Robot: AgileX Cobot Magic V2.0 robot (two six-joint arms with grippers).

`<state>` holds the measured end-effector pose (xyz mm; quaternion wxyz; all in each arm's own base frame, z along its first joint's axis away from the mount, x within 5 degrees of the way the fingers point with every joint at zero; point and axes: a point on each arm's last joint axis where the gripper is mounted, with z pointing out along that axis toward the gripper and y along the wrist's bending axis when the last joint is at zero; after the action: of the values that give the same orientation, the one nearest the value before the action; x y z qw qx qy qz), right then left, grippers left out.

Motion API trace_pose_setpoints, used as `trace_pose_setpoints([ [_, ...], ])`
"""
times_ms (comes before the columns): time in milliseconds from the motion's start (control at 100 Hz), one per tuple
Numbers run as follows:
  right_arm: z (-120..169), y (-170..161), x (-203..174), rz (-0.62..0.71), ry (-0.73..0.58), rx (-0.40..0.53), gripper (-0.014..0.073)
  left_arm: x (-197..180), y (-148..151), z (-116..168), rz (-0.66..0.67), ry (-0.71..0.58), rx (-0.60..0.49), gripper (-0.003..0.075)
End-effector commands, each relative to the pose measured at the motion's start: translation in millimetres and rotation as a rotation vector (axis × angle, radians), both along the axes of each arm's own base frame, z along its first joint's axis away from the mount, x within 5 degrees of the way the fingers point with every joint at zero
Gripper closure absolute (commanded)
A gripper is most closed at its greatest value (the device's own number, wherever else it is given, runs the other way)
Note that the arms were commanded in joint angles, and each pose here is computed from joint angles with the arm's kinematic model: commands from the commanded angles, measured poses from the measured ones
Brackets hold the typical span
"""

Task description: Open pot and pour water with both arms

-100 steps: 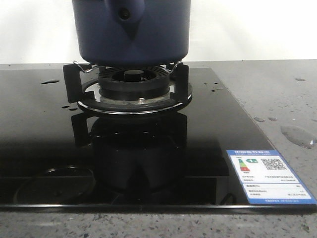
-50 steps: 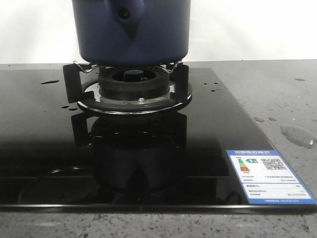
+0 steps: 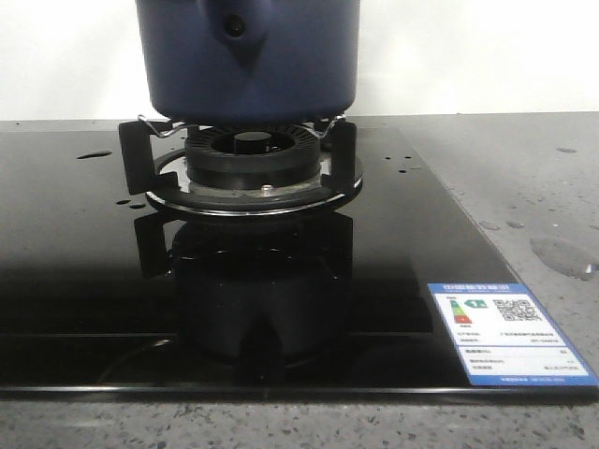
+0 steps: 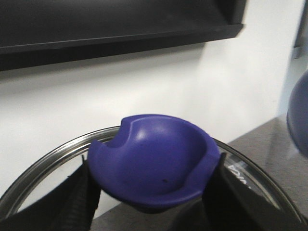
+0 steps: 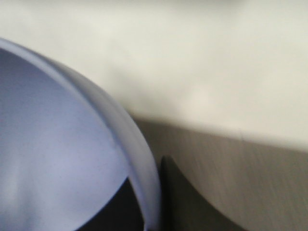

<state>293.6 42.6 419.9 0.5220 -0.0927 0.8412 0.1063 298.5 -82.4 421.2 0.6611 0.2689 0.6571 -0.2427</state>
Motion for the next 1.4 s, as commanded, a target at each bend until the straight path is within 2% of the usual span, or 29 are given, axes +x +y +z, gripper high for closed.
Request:
trace_pose_setpoints([
  [0, 4, -27, -17, -0.052, 0.145, 0.029, 0.0640, -15, -13, 27, -0.068, -0.061, -0.094, 0.0377],
  [140, -30, -56, -20, -0.119, 0.395, 0.046, 0.0640, -15, -31, 21, -0.124, -0.038, -0.093, 0.0377],
  [310, -68, -74, -15, -0.175, 0.531, 0.073, 0.0640, -17, -41, 19, -0.158, -0.029, -0.097, 0.0377],
  [430, -86, -80, -10, -0.194, 0.579, 0.033, 0.0640, -17, -42, 19, -0.163, -0.028, -0.100, 0.0377],
  [660, -107, -83, 3, -0.188, 0.659, 0.039, 0.0640, -17, -42, 19, -0.163, -0.028, -0.102, 0.0377],
  [1070, -116, -86, 7, -0.189, 0.689, 0.010, 0.0633, -17, -42, 19, -0.163, -0.028, -0.102, 0.0377],
  [1160, -116, -86, 7, -0.189, 0.689, 0.010, 0.0557, -17, -42, 19, -0.163, -0.028, -0.102, 0.0377],
  [1230, -116, -86, 7, -0.188, 0.693, 0.011, 0.0454, -18, -42, 19, -0.172, -0.029, -0.103, 0.0377],
  [1310, -116, -86, 7, -0.188, 0.693, 0.011, 0.0291, -19, -43, 20, -0.185, -0.030, -0.103, 0.0377],
  [1390, -114, -86, 6, -0.188, 0.688, 0.010, 0.0216, -20, -43, 19, -0.196, -0.032, -0.093, 0.0377],
])
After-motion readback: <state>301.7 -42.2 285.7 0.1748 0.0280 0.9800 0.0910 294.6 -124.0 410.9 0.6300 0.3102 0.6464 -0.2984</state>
